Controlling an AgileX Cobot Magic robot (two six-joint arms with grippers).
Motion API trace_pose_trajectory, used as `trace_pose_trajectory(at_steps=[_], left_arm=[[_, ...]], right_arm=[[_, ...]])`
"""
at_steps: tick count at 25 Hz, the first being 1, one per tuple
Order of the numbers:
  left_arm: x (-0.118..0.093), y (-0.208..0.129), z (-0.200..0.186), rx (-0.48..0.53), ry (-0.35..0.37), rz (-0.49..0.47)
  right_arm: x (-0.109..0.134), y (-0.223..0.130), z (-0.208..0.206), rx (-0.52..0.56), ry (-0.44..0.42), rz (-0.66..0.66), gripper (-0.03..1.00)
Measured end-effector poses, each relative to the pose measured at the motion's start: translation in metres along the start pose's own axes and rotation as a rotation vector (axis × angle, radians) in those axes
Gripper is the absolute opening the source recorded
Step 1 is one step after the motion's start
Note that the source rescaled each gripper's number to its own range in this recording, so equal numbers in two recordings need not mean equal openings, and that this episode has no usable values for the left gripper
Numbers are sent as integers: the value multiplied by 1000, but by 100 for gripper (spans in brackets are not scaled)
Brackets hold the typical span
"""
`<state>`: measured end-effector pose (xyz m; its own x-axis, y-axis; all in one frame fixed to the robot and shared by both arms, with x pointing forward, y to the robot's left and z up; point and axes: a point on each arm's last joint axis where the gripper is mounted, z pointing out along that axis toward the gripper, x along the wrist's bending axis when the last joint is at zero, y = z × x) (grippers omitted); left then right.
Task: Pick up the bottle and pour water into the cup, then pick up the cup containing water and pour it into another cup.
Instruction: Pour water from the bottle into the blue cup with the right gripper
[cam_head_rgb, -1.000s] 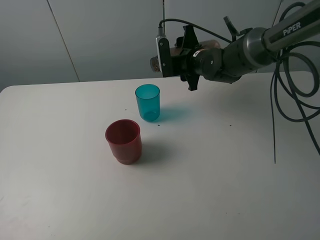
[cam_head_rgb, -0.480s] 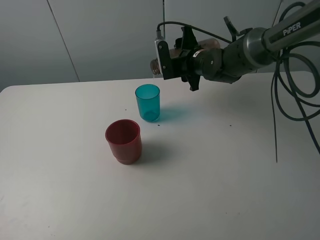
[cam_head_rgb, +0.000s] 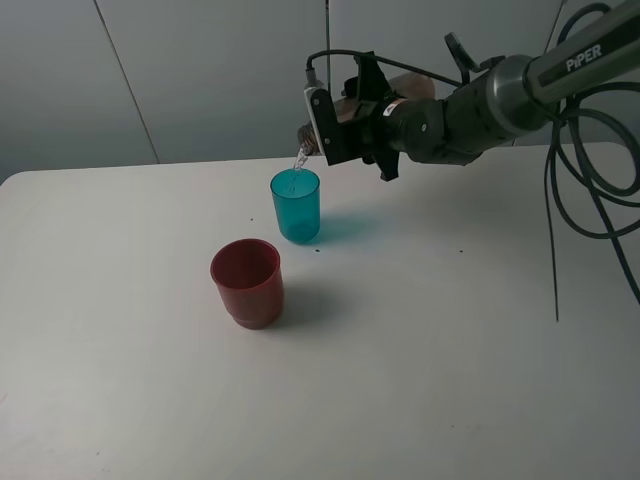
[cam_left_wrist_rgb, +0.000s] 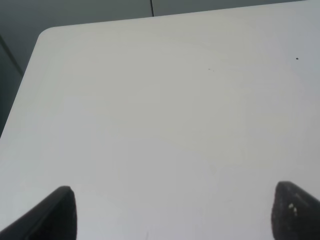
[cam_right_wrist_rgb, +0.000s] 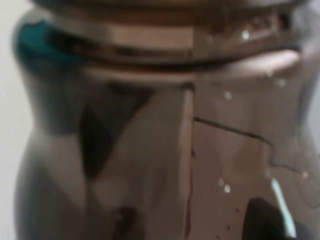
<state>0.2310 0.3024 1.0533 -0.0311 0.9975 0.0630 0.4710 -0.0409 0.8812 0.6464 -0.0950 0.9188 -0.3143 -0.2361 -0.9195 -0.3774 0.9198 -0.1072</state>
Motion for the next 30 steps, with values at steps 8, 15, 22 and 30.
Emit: trace_pose_trajectory(at_steps=[8, 15, 22, 30], left_arm=[[0, 0, 0, 0, 0, 0], [0, 0, 0, 0, 0, 0], [0, 0, 0, 0, 0, 0], [0, 0, 0, 0, 0, 0]], right_arm=[[0, 0, 0, 0, -1, -2, 0], [-1, 0, 0, 2, -15, -61, 0], [-4, 0, 0, 4, -47, -121, 0], [-9, 1, -1, 11, -94, -161, 0]])
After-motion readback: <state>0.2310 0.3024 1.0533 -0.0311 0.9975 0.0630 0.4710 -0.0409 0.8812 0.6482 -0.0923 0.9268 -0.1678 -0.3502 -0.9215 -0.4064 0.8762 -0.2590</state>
